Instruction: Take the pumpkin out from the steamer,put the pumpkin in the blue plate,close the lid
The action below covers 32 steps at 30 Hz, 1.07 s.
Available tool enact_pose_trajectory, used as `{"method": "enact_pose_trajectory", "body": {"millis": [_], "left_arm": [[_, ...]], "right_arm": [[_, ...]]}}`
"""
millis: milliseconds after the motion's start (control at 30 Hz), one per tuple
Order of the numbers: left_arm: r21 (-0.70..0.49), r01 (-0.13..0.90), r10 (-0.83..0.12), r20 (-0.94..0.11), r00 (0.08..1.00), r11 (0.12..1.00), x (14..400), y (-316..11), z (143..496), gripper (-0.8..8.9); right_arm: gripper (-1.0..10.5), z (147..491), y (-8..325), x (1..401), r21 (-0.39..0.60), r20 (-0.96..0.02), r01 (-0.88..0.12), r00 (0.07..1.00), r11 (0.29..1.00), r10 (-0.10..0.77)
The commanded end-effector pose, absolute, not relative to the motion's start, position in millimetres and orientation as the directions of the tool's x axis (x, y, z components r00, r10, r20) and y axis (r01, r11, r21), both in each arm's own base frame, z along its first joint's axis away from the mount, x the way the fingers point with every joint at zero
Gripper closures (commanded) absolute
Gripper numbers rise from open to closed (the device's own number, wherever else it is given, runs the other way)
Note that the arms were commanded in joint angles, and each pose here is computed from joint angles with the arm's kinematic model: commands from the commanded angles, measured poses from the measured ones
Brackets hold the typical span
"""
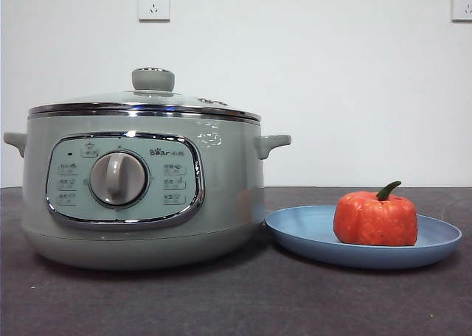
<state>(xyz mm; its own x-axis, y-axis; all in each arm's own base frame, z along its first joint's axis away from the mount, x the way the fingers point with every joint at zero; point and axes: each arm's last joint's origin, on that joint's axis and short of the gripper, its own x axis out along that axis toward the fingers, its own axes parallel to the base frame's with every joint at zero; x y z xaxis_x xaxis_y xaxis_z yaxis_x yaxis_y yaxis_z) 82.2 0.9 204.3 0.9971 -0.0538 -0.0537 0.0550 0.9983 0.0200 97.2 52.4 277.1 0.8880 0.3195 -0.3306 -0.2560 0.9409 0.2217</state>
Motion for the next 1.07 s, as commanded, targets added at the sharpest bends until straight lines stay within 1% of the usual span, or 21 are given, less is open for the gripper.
{"method": "enact_pose_trajectory", "body": {"millis": [33,167,400,1067], "left_arm": [[0.019,0.027,-0.026,-0.074,0.997,0.999,88,4,186,8.15],[0.012,0.014,-0.013,-0.131,0.991,1.0,94,6,162,8.15],[-0.032,0.01,-0.016,-0.189,0.982,0.999,95,6,148,8.15],[-0.031,0.011,-0.016,-0.187,0.982,0.999,95,6,148,8.15]], "right_arm": [[9.6,275,53,97,0.228,-0.333,-0.249,0.888,0.941,0.316],[9.6,275,53,97,0.229,-0.334,-0.25,0.888,0.941,0.317],[9.6,275,53,97,0.229,-0.334,-0.25,0.888,0.941,0.317],[9.6,275,53,97,0.229,-0.334,-0.25,0.888,0.941,0.317]]}}
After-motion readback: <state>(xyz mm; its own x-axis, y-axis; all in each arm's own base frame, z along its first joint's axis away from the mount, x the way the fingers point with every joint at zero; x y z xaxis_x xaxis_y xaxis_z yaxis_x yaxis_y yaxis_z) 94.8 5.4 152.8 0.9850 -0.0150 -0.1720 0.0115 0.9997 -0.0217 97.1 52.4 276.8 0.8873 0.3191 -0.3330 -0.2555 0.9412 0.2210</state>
